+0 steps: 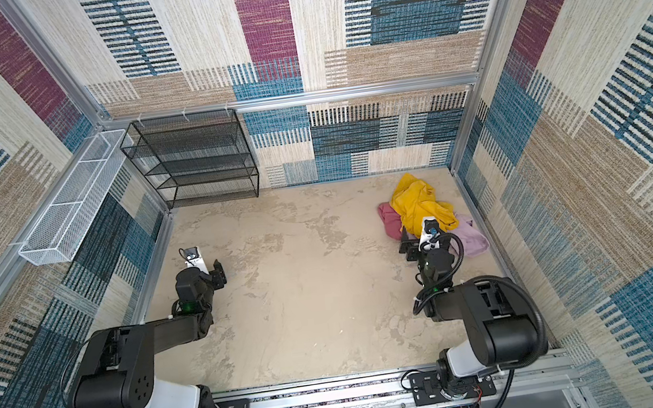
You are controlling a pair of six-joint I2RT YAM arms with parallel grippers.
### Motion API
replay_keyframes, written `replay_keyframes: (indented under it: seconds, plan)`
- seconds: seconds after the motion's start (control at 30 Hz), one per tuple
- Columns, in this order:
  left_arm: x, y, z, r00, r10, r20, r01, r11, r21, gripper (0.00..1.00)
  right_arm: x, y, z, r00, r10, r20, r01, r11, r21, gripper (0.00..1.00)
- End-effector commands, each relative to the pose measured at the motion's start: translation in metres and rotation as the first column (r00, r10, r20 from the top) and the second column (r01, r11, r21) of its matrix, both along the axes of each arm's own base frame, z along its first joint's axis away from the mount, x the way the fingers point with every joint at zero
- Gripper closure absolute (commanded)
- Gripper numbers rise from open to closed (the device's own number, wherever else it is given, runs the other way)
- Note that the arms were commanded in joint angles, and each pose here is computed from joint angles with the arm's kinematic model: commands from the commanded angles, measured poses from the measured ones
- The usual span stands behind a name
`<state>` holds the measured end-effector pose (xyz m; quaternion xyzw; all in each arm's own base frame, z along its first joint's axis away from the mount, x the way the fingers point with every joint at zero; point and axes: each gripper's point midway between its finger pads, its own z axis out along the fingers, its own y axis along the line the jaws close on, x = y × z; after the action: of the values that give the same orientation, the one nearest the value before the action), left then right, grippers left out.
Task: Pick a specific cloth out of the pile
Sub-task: 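Move the right gripper toward the cloth pile in the far corner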
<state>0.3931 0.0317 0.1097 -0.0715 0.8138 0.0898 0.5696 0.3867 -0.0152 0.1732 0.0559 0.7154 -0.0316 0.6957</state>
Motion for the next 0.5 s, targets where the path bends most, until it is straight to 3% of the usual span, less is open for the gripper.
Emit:
replay_keyframes:
  seconds: [0.0, 0.13, 0.23, 0.47]
  plan:
    - [-0.007, 0.005, 0.026, 0.999, 0.034, 0.018, -0.034, 0.999, 0.019, 0.28, 0.007, -0.008, 0.006, 0.992, -0.069, -0.108, 0.074, 0.997, 0.038, 0.14]
    - [-0.016, -0.006, 0.053, 1.0, -0.005, 0.008, 0.005, 1.0, -0.022, 0.32, 0.008, 0.013, 0.043, 0.994, -0.043, -0.099, 0.046, 0.998, 0.031, 0.16]
    - [-0.015, -0.014, 0.065, 0.999, -0.023, -0.037, 0.022, 0.999, -0.027, 0.34, 0.021, 0.042, 0.05, 0.982, 0.041, -0.186, -0.034, 0.998, 0.045, 0.18]
    - [-0.005, -0.029, 0.054, 0.982, -0.081, -0.173, 0.067, 0.994, -0.087, 0.43, 0.06, 0.096, 0.014, 0.875, 0.129, -0.466, -0.109, 0.992, 0.069, 0.3]
